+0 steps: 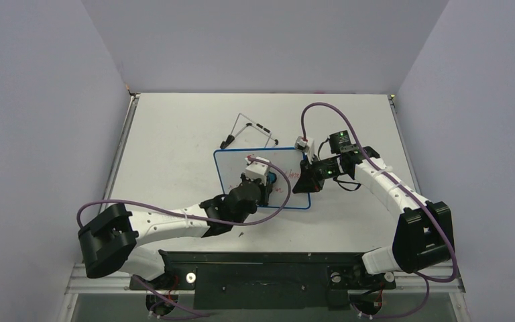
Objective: Erase the whiteboard
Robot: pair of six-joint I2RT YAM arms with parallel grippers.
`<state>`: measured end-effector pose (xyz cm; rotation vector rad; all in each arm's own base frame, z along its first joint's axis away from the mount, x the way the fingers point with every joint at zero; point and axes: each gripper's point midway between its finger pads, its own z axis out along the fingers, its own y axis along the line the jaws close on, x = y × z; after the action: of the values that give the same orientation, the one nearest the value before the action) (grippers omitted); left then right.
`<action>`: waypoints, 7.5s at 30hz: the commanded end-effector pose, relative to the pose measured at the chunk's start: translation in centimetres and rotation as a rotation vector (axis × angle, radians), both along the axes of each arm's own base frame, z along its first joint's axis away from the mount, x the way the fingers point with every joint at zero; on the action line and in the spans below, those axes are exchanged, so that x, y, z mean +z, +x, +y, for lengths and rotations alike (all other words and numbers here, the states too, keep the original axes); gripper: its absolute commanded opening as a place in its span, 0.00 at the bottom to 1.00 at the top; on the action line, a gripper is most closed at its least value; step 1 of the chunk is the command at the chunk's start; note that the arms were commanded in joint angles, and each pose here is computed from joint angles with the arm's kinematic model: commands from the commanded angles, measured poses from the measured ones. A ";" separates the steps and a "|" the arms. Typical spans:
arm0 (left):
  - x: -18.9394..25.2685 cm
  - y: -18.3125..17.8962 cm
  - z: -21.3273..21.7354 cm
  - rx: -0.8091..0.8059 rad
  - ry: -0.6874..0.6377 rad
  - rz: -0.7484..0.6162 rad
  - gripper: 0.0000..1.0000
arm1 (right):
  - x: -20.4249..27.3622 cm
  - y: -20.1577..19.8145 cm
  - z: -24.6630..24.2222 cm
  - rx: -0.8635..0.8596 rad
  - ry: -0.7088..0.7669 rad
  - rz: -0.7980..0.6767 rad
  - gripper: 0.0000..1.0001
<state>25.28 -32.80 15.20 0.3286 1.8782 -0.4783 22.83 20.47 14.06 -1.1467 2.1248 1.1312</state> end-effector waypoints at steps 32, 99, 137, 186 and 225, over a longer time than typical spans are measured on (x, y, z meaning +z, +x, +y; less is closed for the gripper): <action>-1.1 -1.0 1.7 0.197 0.083 -0.041 0.00 | -0.9 -1.3 -0.8 0.026 -0.071 0.003 0.00; 4.5 0.2 -4.2 0.047 0.065 0.012 0.00 | -0.9 -1.4 -0.8 0.029 -0.069 0.007 0.00; 6.1 -0.1 -5.2 0.111 0.354 -0.158 0.00 | -0.5 -1.4 -0.7 0.032 -0.062 -0.005 0.00; 6.4 1.6 -2.5 -0.035 0.356 -0.238 0.00 | -0.5 -1.5 -0.7 0.034 -0.060 -0.003 0.00; 5.6 1.0 -3.7 -0.066 0.534 -0.278 0.00 | -0.5 -1.5 -0.8 0.034 -0.059 -0.002 0.00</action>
<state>23.87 -36.15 15.94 0.8955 1.7594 0.0847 22.72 20.28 14.07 -1.1625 2.1125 1.1303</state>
